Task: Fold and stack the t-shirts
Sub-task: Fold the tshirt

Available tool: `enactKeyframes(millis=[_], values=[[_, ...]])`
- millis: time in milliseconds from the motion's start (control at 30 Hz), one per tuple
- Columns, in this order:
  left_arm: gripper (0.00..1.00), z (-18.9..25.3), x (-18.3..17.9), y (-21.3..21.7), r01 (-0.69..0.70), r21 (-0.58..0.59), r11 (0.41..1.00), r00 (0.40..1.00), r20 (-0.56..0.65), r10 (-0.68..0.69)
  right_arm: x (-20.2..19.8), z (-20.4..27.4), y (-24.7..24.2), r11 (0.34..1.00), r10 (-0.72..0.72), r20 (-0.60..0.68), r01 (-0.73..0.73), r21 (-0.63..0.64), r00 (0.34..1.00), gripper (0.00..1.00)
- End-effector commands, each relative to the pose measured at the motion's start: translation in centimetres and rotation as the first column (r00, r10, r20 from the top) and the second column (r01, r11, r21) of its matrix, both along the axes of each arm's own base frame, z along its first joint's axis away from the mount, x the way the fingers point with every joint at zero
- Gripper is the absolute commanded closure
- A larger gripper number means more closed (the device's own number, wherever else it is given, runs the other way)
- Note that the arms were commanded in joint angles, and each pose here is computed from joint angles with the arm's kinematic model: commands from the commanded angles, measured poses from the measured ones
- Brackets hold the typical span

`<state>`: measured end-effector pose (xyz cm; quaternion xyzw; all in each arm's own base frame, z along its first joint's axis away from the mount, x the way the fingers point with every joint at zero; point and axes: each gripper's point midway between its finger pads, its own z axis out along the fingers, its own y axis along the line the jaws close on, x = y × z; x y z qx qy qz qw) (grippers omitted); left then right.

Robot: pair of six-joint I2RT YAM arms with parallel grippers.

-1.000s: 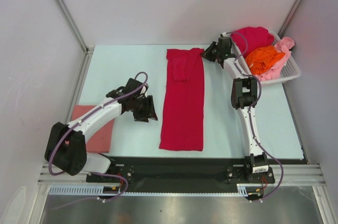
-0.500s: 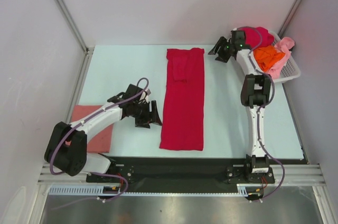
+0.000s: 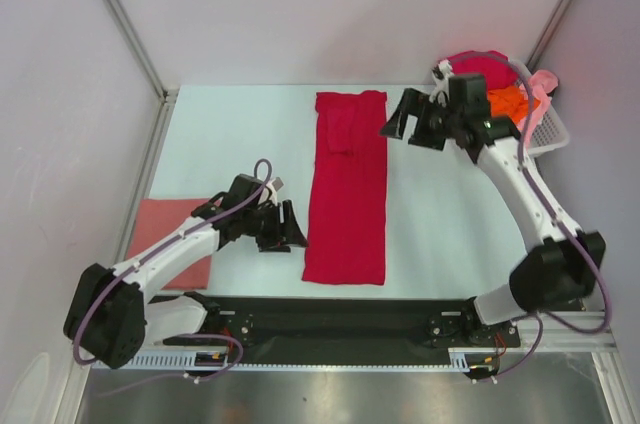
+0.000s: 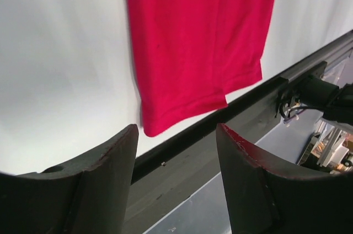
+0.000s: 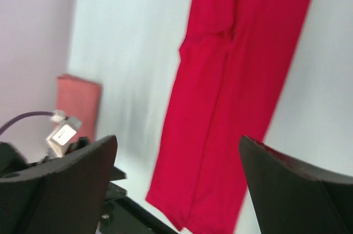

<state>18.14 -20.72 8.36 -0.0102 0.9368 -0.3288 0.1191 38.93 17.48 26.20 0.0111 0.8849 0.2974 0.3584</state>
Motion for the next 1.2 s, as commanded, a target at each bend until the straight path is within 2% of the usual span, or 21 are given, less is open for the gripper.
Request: enactKeyframes(millis=[0, 33, 67, 100, 133, 167, 233, 267, 333, 367, 467, 633, 767, 900, 1167], values=[[0.36, 1.1, -0.8, -1.2, -0.002, -0.059, 0.998, 1.000, 0.030, 0.004, -3.5, -2.1, -1.3, 0.982, -0.028, -0.115, 0.049, 0.181, 0.993, 0.00], [0.36, 1.2, -1.0, -1.3, 0.001, -0.065, 0.998, 0.999, 0.035, 0.001, -4.6, -2.6, -1.5, 0.952, -0.036, -0.198, 0.094, 0.292, 0.979, 0.00], [0.36, 1.0, -1.1, -1.4, -0.008, -0.063, 0.998, 0.999, 0.033, 0.010, -6.1, -0.2, -0.3, 0.880, 0.138, -0.122, -0.065, 0.470, 0.983, 0.00], [0.36, 0.7, -1.4, -1.5, -0.003, -0.057, 0.998, 1.000, 0.027, 0.005, -7.8, -3.2, -2.3, 0.825, 0.137, -0.175, -0.014, 0.565, 0.975, 0.00], [0.36, 0.5, -1.5, -1.5, -0.005, -0.055, 0.999, 1.000, 0.025, 0.006, -8.5, -2.5, -1.9, 0.742, 0.168, -0.224, 0.026, 0.669, 0.960, 0.00], [0.36, 0.3, -1.5, -1.5, -0.008, -0.049, 0.999, 1.000, 0.021, 0.009, -9.4, -2.8, -1.5, 0.739, 0.204, -0.182, -0.030, 0.673, 0.962, 0.00], [0.37, -0.1, -1.5, -1.3, -0.019, -0.031, 0.999, 0.999, 0.026, 0.020, -11.3, -3.8, 0.5, 0.813, 0.229, -0.181, -0.086, 0.576, 0.956, 0.00], [0.37, -0.1, -1.5, -1.2, -0.021, -0.028, 0.999, 0.999, 0.027, 0.022, -12.4, -6.4, 0.0, 0.897, 0.191, -0.240, -0.070, 0.436, 0.952, 0.00], [0.37, -0.4, -1.2, -1.0, -0.028, -0.013, 1.000, 0.999, 0.035, 0.029, -13.9, -6.6, 0.7, 0.935, 0.211, -0.242, -0.124, 0.332, 0.947, 0.06], [0.37, -0.7, -1.3, -0.9, -0.025, -0.001, 1.000, 0.999, 0.034, 0.025, -14.9, -8.1, 0.0, 0.958, 0.184, -0.299, -0.104, 0.266, 0.936, 0.09], [0.38, -1.4, -1.4, -1.1, -0.013, -0.004, 1.000, 1.000, 0.015, 0.013, -17.8, -10.7, -0.4, 0.985, 0.151, -0.365, -0.108, 0.136, 0.919, 0.21], [0.41, -3.0, -2.1, -1.2, 0.008, 0.034, 0.999, 1.000, -0.027, -0.007, -22.3, -15.1, -0.3, 0.991, 0.118, -0.461, -0.073, 0.115, 0.880, 0.33], [0.42, -4.3, -3.0, -1.6, 0.028, 0.063, 0.998, 0.999, -0.042, -0.026, -25.6, -18.9, 0.5, 0.991, 0.094, -0.516, -0.027, 0.135, 0.852, 0.36], [0.45, -5.5, -3.4, -1.8, 0.035, 0.069, 0.997, 0.997, -0.067, -0.030, -25.7, -20.4, 1.0, 0.990, 0.091, -0.522, -0.020, 0.139, 0.848, 0.37], [0.51, -7.0, -5.0, -2.2, 0.059, 0.082, 0.995, 0.993, -0.107, -0.050, -25.8, -23.2, 2.0, 0.991, 0.082, -0.551, -0.009, 0.133, 0.831, 0.48]])
